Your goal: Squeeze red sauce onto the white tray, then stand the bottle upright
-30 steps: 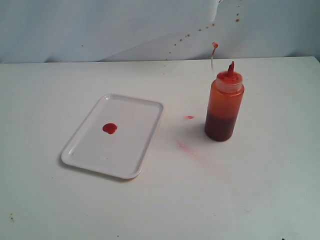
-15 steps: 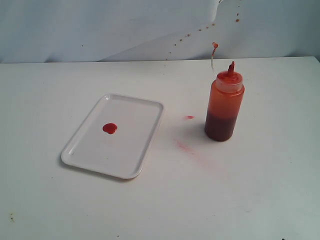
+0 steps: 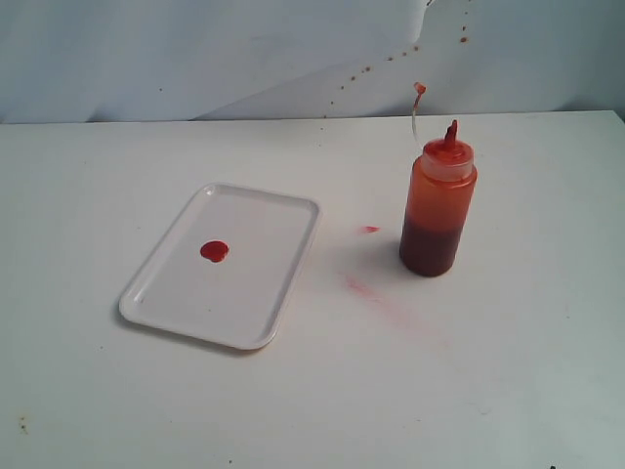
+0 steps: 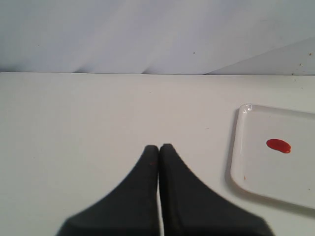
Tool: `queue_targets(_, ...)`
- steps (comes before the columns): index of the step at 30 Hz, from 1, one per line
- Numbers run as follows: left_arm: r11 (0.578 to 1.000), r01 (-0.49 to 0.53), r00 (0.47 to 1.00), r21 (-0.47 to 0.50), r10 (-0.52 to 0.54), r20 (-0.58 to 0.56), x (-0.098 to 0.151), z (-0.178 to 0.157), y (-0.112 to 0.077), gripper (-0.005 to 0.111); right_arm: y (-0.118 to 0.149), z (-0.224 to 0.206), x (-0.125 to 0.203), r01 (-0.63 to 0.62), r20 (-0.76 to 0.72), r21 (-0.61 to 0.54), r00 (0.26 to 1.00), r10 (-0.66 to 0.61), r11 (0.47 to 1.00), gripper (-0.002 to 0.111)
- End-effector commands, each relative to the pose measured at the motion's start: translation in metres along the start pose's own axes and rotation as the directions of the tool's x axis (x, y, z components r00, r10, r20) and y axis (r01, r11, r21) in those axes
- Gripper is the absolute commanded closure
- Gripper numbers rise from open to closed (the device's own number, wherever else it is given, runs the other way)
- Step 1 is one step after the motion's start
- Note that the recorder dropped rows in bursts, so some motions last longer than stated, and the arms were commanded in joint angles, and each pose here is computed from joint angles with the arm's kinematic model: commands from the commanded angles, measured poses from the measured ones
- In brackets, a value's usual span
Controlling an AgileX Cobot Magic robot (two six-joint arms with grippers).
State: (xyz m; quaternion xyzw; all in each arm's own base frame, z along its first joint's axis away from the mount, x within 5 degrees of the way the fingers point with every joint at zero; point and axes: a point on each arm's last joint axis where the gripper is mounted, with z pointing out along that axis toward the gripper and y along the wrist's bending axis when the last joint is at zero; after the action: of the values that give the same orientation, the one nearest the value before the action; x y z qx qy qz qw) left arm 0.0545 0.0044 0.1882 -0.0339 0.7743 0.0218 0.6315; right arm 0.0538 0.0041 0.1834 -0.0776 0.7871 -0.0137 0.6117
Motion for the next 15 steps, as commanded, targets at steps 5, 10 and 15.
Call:
queue_targets(5, 1.000, 0.011, 1.000, -0.001, -0.011, 0.005, 0.0008, 0.0002, 0.0000, 0.106, 0.0001, -0.0001, 0.0012, -0.015, -0.002, 0.004, 1.000, 0.015, 1.000, 0.108)
queue_targets(10, 1.000, 0.011, 1.000, -0.001, -0.011, 0.005, 0.0008, 0.0002, 0.0000, 0.106, -0.0001, -0.0001, 0.0012, -0.011, -0.002, 0.005, 1.000, 0.011, 1.000, 0.108)
queue_targets(15, 1.000, 0.011, 1.000, -0.001, -0.011, 0.005, 0.0008, 0.0002, 0.0000, 0.106, -0.0001, -0.0001, 0.0012, -0.011, -0.002, 0.005, 1.000, 0.011, 1.000, 0.108)
